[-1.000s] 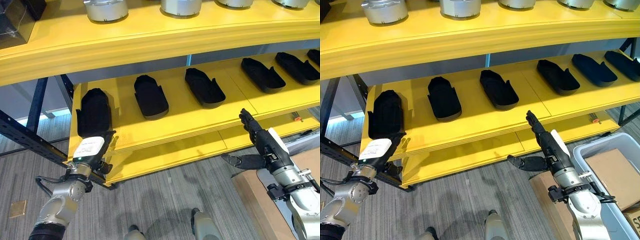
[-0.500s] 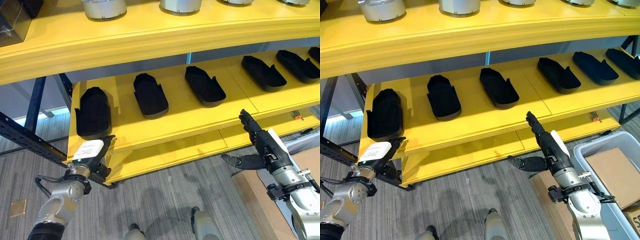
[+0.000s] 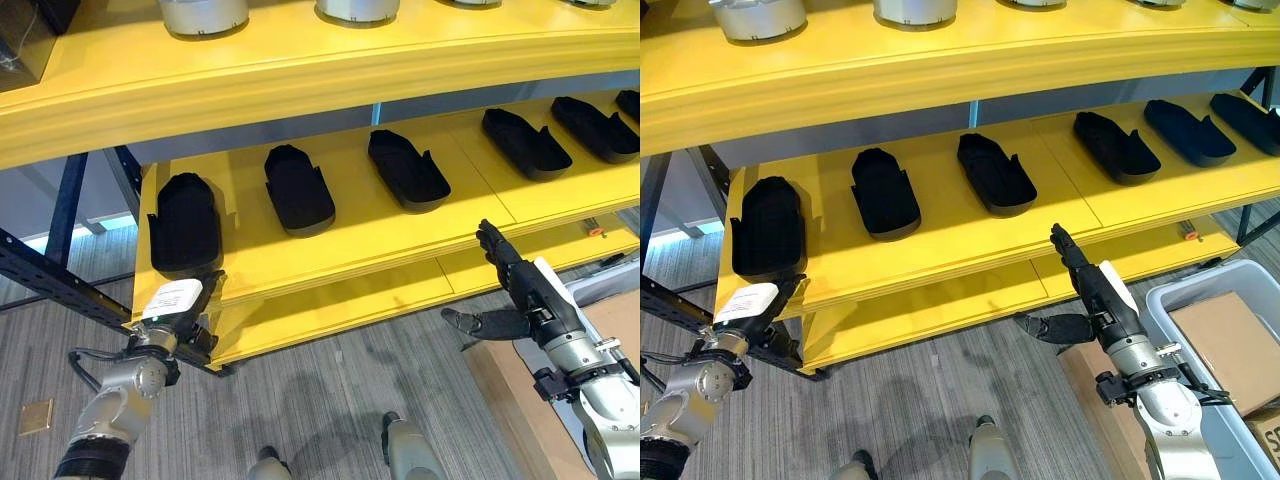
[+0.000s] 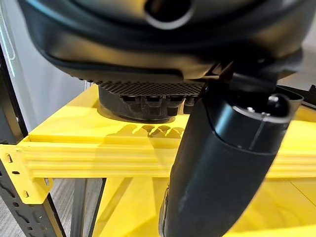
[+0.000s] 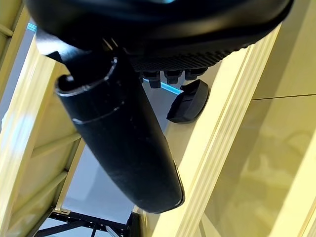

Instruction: Move parts from the plastic box to the shelf.

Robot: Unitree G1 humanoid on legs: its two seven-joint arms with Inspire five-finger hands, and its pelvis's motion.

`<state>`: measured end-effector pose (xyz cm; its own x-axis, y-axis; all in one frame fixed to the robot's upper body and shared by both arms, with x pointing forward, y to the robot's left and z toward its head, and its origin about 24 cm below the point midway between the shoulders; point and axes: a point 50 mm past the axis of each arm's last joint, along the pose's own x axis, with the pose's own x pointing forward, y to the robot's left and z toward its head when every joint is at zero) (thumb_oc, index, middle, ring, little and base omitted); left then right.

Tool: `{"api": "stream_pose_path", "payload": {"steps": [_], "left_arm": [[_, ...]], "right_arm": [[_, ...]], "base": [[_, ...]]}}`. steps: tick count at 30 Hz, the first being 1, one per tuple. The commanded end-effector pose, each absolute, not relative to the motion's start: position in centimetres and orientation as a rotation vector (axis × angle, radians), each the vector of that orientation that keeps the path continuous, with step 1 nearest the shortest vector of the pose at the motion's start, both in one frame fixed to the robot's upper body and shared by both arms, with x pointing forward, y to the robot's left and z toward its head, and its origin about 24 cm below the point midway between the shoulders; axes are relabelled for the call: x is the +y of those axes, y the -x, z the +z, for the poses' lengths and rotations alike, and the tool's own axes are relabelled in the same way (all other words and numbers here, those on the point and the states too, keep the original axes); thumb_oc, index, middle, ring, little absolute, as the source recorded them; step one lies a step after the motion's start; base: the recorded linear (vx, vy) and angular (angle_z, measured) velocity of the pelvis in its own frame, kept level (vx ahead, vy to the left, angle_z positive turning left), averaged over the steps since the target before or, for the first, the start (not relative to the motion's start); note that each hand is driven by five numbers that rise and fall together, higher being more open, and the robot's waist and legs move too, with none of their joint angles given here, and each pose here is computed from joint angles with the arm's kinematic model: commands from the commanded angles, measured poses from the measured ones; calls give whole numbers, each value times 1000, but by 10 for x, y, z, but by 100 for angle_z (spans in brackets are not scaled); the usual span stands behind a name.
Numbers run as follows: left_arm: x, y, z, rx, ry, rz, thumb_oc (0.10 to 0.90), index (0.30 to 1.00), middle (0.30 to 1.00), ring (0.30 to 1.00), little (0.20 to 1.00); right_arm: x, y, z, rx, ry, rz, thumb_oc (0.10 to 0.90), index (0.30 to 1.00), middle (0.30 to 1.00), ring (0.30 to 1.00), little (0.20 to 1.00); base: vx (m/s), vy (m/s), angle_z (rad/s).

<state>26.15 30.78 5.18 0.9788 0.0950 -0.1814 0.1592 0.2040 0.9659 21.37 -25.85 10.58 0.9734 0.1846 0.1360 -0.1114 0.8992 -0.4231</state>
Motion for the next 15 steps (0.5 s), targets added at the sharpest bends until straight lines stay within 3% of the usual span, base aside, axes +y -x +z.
{"api": "stream_pose_path", "payload": {"steps": [1, 15], "left_arm": [[325, -284, 110, 85, -1473, 64, 900, 1000, 1000, 1000, 1000], [334, -293, 114, 136, -1496, 76, 900, 1000, 1000, 1000, 1000]], "right_arm": [[-251, -216, 155, -439, 466, 152, 900, 1000, 1000, 1000, 1000], [-254, -215, 154, -426, 473, 152, 900, 1000, 1000, 1000, 1000]], "base": [[0, 0, 0], [0, 0, 0]]}}
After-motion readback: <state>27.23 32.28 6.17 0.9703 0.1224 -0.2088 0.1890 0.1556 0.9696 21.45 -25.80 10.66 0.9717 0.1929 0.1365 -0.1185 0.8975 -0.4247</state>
